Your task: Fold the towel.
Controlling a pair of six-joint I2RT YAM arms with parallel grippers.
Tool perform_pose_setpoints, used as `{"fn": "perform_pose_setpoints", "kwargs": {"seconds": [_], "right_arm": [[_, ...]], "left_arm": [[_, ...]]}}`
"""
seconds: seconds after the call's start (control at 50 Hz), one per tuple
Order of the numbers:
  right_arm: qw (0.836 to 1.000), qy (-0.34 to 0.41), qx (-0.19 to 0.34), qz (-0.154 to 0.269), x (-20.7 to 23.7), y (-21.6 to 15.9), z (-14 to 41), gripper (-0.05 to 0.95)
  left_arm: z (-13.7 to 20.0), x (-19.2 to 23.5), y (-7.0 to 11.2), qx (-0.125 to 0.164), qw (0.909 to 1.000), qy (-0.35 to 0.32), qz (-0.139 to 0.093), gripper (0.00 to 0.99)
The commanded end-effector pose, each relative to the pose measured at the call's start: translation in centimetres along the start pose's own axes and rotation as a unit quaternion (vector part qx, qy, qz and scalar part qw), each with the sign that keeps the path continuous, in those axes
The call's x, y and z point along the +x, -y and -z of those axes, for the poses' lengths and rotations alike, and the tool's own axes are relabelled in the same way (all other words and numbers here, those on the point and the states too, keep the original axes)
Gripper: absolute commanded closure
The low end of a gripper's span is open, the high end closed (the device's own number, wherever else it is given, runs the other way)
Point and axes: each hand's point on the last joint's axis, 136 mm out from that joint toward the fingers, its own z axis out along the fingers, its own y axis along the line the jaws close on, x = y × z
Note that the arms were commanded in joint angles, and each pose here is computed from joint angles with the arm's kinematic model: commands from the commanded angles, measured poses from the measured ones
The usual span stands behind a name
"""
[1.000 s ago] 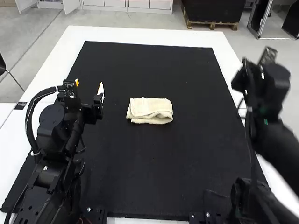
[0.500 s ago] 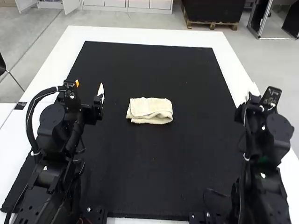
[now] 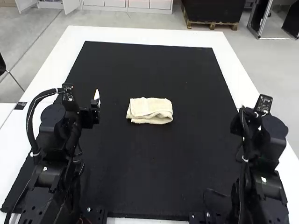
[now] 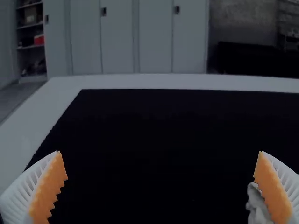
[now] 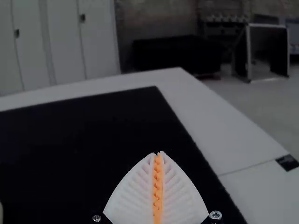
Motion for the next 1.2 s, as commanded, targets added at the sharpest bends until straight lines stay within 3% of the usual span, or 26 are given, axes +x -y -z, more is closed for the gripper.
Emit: {"fn": "perform_pose_setpoints", "kwargs": {"seconds": [0.0,0.4,0.54,0.64,0.76,1.02,1.18], "right_arm": [[1.000,-0.018,0.006,0.006,1.0,0.4,0.0,0.92],[0.999,-0.031,0.006,0.006,1.6,0.4,0.1,0.91],[0.999,-0.031,0.005,0.010,1.6,0.4,0.1,0.63],[0.999,-0.033,0.005,0.012,1.7,0.4,0.1,0.22],[0.999,-0.039,0.004,0.025,2.0,0.4,0.1,-0.01],[0.999,-0.041,0.003,0.026,2.2,0.3,0.1,-0.01],[0.999,-0.036,0.002,0.027,1.9,0.3,0.1,-0.01]], "left_arm": [[0.0,0.3,-0.5,-0.011,0.9998,-0.003,-0.014,0.051],[0.0,0.9,-0.5,-0.011,0.9996,-0.015,-0.019,0.052],[0.0,0.9,-0.5,-0.011,0.9996,-0.015,-0.019,0.052],[0.0,0.9,-0.5,-0.011,0.9996,-0.015,-0.019,0.051],[0.0,0.9,-0.5,-0.011,0.9996,-0.015,-0.019,0.049],[0.0,0.9,-0.7,-0.015,0.9996,-0.015,-0.018,0.048],[0.1,0.8,-1.5,-0.031,0.9993,-0.015,-0.018,0.036]]}}
